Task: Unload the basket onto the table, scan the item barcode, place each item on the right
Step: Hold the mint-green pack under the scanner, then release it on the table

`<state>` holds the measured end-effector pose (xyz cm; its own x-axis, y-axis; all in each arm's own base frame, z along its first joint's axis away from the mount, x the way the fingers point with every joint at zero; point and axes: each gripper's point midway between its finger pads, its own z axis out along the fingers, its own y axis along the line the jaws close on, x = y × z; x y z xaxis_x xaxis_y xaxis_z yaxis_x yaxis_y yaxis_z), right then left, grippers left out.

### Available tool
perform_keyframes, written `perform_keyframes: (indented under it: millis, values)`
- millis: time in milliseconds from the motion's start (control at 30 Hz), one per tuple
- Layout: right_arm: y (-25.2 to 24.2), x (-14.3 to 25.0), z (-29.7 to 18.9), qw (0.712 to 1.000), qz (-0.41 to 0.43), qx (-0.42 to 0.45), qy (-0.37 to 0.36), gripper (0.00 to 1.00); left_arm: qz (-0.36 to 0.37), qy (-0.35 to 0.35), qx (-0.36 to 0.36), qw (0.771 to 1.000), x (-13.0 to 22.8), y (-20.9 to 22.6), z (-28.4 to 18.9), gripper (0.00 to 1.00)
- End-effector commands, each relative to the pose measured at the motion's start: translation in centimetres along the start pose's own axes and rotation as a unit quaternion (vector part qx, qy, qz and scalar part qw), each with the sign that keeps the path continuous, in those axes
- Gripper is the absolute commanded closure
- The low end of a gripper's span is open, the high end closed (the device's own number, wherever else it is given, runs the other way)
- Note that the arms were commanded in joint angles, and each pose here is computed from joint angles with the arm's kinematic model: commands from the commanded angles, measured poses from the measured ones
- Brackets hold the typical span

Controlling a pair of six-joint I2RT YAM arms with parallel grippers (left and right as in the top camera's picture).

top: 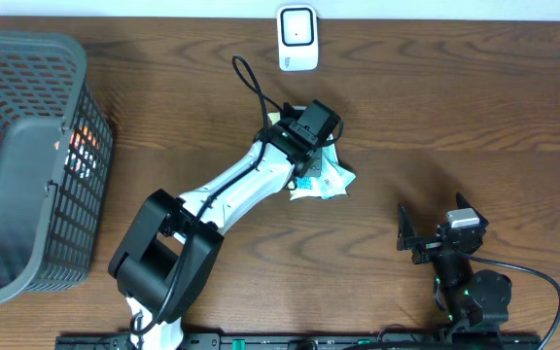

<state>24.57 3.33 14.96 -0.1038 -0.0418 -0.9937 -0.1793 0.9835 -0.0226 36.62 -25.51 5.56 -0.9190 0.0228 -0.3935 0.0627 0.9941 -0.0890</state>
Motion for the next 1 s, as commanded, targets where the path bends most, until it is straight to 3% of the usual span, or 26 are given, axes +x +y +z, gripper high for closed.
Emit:
perform_keyframes:
  millis: [0, 300, 667, 967]
  values:
    - [0.1, 0.1, 0.0, 1.000, -0.006, -0.001, 0.000, 0.01, -0.002, 0.014, 0.050, 0.999, 0.1, -2.0, -0.2, 0.92]
    - [0.1, 0.1, 0.0, 1.000, -0.006, -0.001, 0.000, 0.01, 0.050, 0.007, 0.082, 0.995, 0.8, -4.8, -0.6, 0.92]
    - [0.1, 0.1, 0.0, 1.000, -0.006, -0.001, 0.000, 0.01, 0.025, -0.070, -0.069, 0.995, -2.0, 1.1, -1.8, 0.93]
    - [0.1, 0.1, 0.0, 1.000, -0.006, -0.001, 0.000, 0.01, 0.006, -0.033, -0.012, 0.999, -0.9, -0.8, -1.2, 0.92]
